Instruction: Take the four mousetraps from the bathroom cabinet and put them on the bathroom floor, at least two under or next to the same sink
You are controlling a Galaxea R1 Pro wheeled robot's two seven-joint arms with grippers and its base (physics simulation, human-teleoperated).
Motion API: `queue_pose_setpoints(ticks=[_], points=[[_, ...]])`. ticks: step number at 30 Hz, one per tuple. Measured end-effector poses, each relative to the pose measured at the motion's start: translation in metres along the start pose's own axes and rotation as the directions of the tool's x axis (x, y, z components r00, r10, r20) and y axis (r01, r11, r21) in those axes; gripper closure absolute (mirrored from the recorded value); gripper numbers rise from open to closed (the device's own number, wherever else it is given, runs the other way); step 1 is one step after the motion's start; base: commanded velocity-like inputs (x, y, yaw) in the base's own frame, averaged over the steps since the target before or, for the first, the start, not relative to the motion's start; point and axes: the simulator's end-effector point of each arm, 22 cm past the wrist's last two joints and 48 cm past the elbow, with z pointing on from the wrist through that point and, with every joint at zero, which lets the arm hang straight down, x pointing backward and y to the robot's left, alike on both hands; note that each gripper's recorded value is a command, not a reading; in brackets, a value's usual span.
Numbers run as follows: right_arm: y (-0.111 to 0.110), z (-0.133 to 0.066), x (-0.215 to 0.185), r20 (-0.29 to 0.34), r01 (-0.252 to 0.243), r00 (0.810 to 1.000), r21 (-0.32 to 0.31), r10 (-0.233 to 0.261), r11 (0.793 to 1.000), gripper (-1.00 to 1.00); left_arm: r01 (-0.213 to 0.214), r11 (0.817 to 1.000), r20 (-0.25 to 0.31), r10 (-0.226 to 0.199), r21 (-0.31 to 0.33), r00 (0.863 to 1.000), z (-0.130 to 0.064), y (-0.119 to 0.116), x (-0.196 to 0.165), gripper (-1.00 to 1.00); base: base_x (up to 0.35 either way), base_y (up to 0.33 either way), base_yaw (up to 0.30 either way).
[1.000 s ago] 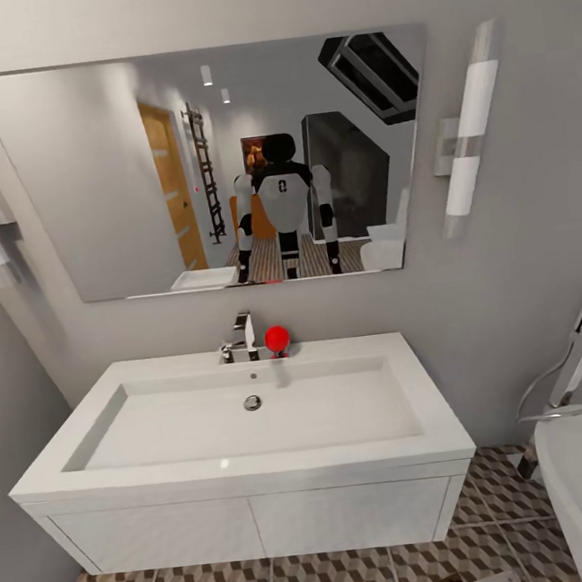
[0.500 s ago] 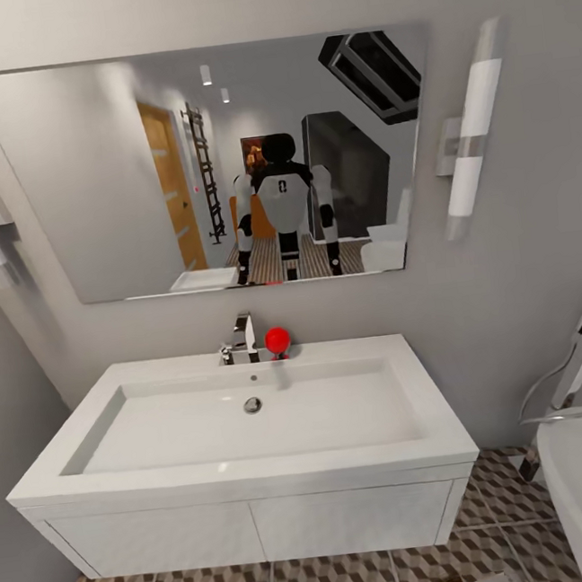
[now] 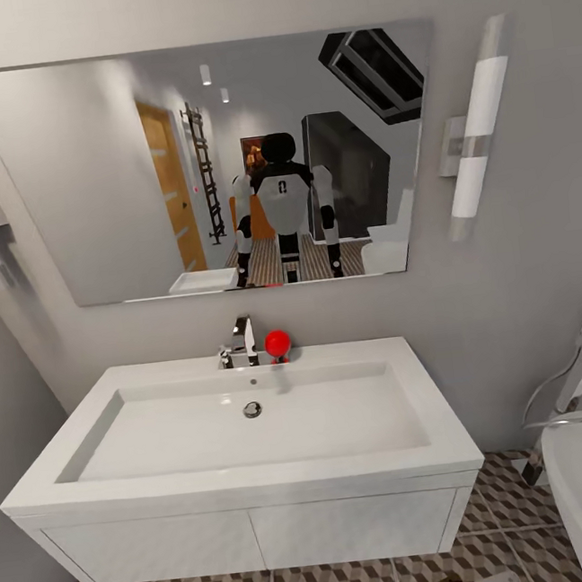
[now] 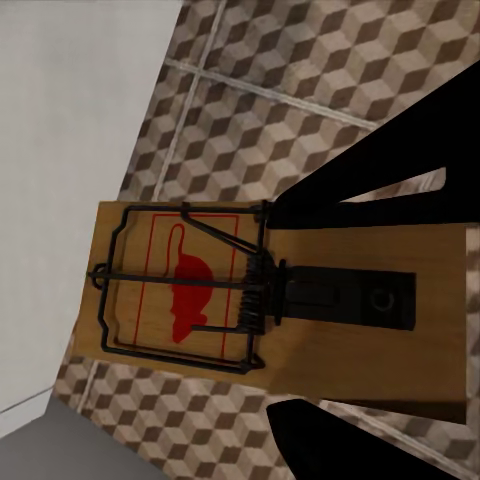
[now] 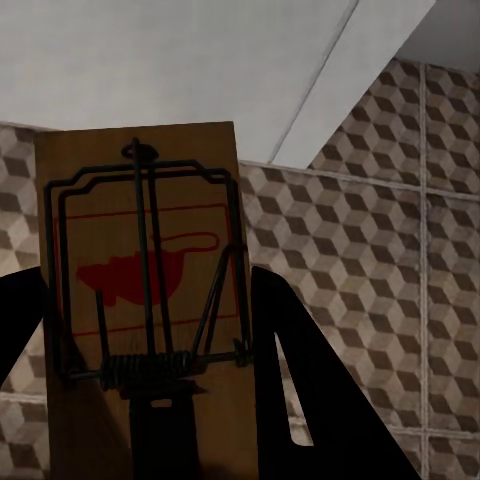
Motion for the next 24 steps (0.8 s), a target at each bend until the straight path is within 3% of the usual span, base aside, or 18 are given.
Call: queue_pose_setpoints(ticks=[24], points=[[0.001, 0.016, 0.005, -0.002, -0.002, 1.0, 0.001, 0.002, 1.0, 1.0, 0.002, 1.0, 0.001, -0.002, -0.002, 1.0, 0.017, -0.004, 0.005, 1.0, 0.0, 0.0, 0.0]])
